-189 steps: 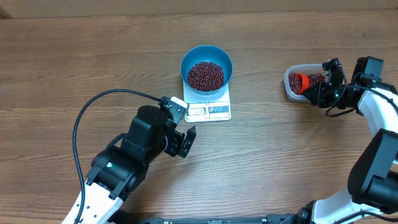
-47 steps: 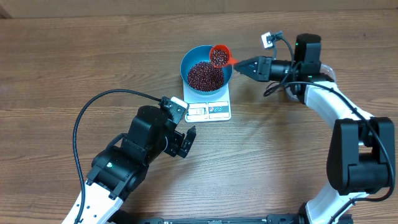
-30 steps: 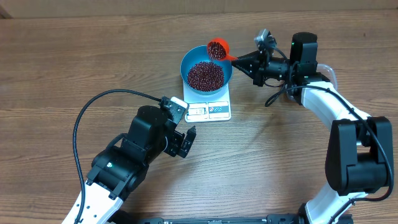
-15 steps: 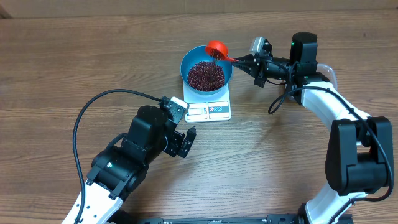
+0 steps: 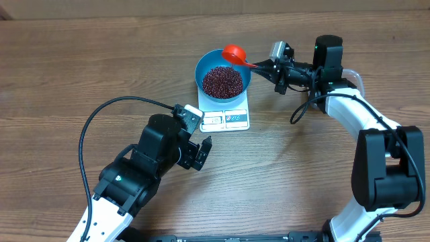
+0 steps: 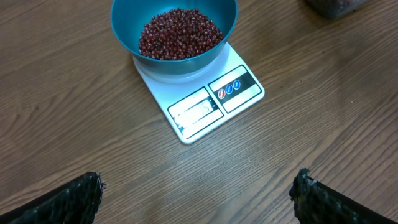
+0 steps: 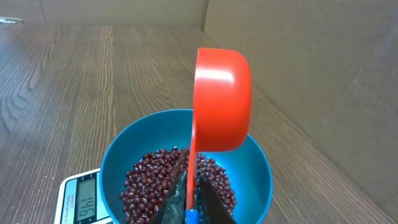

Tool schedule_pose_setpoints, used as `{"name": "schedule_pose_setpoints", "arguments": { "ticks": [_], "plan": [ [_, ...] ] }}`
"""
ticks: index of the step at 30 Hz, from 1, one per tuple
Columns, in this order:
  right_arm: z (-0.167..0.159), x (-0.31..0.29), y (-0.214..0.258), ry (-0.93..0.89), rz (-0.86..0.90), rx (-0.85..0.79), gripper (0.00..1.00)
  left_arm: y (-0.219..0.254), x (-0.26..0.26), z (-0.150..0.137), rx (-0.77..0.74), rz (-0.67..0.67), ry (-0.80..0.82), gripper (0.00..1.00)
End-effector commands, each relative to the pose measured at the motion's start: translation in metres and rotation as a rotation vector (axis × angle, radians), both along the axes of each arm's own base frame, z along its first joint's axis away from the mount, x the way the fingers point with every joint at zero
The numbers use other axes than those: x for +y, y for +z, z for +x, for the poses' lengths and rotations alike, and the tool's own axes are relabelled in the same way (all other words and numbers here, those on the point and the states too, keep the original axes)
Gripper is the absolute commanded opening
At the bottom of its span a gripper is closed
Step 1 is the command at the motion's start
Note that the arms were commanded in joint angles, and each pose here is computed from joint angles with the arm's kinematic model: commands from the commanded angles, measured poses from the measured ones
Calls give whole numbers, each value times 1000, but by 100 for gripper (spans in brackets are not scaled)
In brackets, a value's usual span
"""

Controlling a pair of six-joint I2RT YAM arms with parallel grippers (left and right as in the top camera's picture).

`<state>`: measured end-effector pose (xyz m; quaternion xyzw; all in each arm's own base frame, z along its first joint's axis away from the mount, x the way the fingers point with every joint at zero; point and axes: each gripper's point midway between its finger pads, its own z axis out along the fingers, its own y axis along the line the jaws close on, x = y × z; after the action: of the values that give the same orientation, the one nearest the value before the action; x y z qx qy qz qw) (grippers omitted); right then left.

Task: Scoop item into bowl and weigh 150g on scale
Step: 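Tilt the scoop to pour beans into the blue bowl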

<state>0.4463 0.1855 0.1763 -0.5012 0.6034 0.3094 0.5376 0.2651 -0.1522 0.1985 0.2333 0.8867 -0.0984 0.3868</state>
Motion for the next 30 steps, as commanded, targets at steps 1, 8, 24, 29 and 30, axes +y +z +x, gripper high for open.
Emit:
{"name": "schedule_pose_setpoints", "arguments": {
  "ticks": [1, 8, 24, 29, 30],
  "plan": [
    [1, 2, 1, 7, -2, -17, 4, 0, -4, -1, 9, -18, -3, 99],
    [1, 2, 2, 6, -2, -19, 4, 0, -4, -1, 9, -18, -3, 100],
    [-1, 2, -1, 5, 1, 15, 4, 0, -4, -1, 9, -18, -3, 100],
    [-4, 4, 4, 15, 50, 81, 4, 0, -4, -1, 9, -18, -3, 100],
    [-4, 5, 8, 9, 83, 135, 4, 0, -4, -1, 9, -18, -3, 100]
  ]
}}
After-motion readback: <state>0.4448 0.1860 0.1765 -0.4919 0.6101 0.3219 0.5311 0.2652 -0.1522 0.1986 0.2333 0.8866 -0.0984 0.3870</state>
